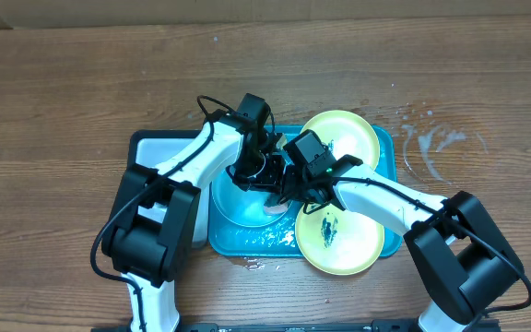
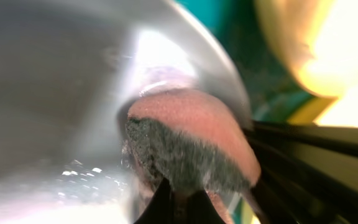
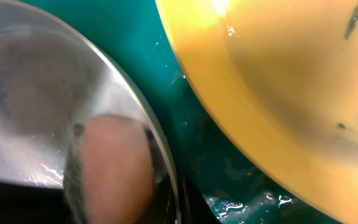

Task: Clean dirty plates on tray and stack at the side
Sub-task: 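Scrub the white plate surface with the sponge in the left gripper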

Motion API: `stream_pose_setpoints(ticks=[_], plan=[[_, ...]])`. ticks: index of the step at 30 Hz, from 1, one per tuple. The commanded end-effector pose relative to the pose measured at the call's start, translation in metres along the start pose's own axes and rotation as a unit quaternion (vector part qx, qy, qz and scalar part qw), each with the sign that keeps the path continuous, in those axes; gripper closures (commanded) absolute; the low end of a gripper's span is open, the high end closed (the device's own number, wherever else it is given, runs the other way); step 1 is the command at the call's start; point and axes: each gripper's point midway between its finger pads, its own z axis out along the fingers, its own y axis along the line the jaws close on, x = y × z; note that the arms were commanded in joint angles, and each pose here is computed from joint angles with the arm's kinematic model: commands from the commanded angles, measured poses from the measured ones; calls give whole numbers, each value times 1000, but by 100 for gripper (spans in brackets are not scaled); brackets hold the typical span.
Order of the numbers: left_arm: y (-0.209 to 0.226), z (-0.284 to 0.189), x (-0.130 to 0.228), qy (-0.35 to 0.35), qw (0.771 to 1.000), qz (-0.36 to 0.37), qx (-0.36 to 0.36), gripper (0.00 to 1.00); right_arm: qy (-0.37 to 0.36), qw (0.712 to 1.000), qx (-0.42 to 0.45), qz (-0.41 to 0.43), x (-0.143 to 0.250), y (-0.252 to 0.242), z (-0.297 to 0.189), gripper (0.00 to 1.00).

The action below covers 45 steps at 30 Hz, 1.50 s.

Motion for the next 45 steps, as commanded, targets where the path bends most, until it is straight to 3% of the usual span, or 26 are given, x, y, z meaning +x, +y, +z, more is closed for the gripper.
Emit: stream_pose_setpoints(ticks=[1, 8, 14, 16, 22, 26, 36, 45], plan=[[44, 19, -5, -2, 994, -54, -99, 96, 9, 1000, 5, 1, 5, -2, 3, 96], [104, 32, 2, 10, 969, -111, -219, 96, 10, 1000, 6, 1, 5, -3, 3, 96], [138, -3, -3, -12, 935, -123, -333, 96, 9, 1000, 5, 1, 5, -2, 3, 96], [148, -25, -8, -25, 913, -130, -385, 96, 9, 1000, 5, 1, 5, -2, 3, 96], [148, -56, -25, -48, 896, -127, -424, 96, 8, 1000, 5, 1, 5, -2, 3, 96], [135, -65, -32, -49, 904, -127, -405, 96, 8, 1000, 5, 1, 5, -2, 3, 96], [47, -40, -52, -24, 974, -21, -223, 96, 8, 1000, 4, 1, 4, -1, 3, 96], [23, -41, -49, -14, 986, -15, -165, 96, 8, 1000, 5, 1, 5, -2, 3, 96]])
